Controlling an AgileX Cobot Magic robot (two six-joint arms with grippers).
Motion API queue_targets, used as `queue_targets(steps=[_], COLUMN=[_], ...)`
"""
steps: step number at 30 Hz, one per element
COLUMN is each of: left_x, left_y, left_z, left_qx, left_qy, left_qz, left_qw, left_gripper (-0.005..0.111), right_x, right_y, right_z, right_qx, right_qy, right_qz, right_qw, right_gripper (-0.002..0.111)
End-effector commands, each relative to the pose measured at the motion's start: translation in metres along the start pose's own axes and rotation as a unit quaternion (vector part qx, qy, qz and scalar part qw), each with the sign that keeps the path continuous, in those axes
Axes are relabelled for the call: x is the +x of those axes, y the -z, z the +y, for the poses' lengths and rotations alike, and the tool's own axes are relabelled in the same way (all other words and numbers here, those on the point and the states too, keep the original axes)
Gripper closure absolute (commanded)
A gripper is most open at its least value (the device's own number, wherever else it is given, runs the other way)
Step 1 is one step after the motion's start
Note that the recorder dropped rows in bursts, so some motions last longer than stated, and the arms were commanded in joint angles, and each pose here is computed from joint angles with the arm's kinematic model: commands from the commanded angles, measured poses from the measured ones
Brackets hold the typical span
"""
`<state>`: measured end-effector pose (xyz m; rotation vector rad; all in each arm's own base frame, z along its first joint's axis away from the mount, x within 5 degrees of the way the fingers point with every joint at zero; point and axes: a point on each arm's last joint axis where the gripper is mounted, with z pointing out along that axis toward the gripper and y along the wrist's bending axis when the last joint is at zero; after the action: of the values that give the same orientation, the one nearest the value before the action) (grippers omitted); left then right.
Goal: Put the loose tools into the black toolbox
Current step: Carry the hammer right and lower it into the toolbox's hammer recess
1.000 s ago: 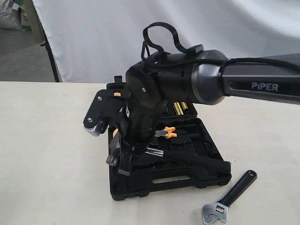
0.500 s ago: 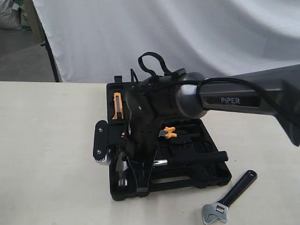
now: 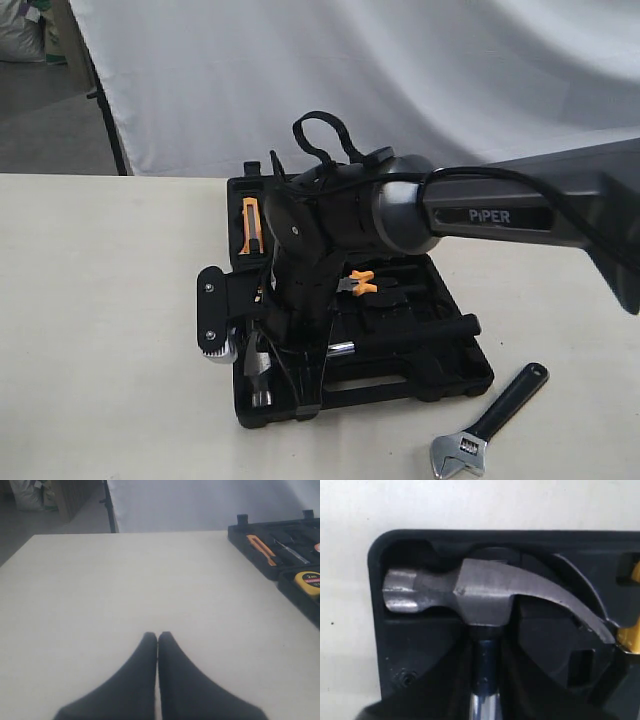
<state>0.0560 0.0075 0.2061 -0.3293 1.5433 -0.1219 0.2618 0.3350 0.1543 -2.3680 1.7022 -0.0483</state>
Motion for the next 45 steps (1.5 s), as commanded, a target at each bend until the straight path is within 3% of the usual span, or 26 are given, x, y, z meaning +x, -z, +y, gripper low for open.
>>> queue_targets(steps=[1, 20, 22, 28, 32, 38, 40, 44, 45], left_x=[-0.002, -0.002, -0.002, -0.002, -0.002, -0.002, -0.002, -0.002, -0.002], left_y=[0.0, 0.0, 0.0, 0.0, 0.0, 0.0, 0.0, 0.0, 0.0], left_z=[0.001, 0.001, 0.001, 0.001, 0.001, 0.001, 0.001, 0.001, 0.001], left_qx=[-0.01, -0.01, -0.01, -0.01, -0.01, -0.01, -0.01, -0.01, -0.01], left_qy=[0.0, 0.0, 0.0, 0.0, 0.0, 0.0, 0.0, 0.0, 0.0], left_qz=[-0.01, -0.01, -0.01, -0.01, -0.01, -0.01, -0.01, -0.01, -0.01], left_qw=[1.0, 1.0, 1.0, 1.0, 1.0, 1.0, 1.0, 1.0, 1.0], left_gripper=[0.106, 0.106, 0.106, 0.106, 0.106, 0.106, 0.106, 0.106, 0.106], right_x=[-0.001, -0.004, -0.004, -0.003, 0.0, 0.0, -0.001, -0.004, -0.006], right_y=[0.0, 0.0, 0.001, 0.0, 0.003, 0.025, 0.037, 0.053, 0.054], right_z=[0.001, -0.004, -0.005, -0.003, -0.005, -0.009, -0.012, -0.017, -0.018], right_qx=[-0.005, 0.022, 0.027, 0.019, 0.029, 0.057, 0.076, 0.11, 0.115], right_qy=[0.002, -0.019, -0.026, -0.019, -0.005, -0.008, -0.027, -0.059, -0.066], right_qz=[0.0, -0.019, -0.021, -0.013, 0.002, -0.009, -0.026, -0.058, -0.068], right_qw=[1.0, 0.999, 0.999, 1.0, 1.0, 0.998, 0.996, 0.991, 0.989], right_gripper=[0.108, 0.108, 0.1, 0.052, 0.042, 0.043, 0.049, 0.078, 0.091])
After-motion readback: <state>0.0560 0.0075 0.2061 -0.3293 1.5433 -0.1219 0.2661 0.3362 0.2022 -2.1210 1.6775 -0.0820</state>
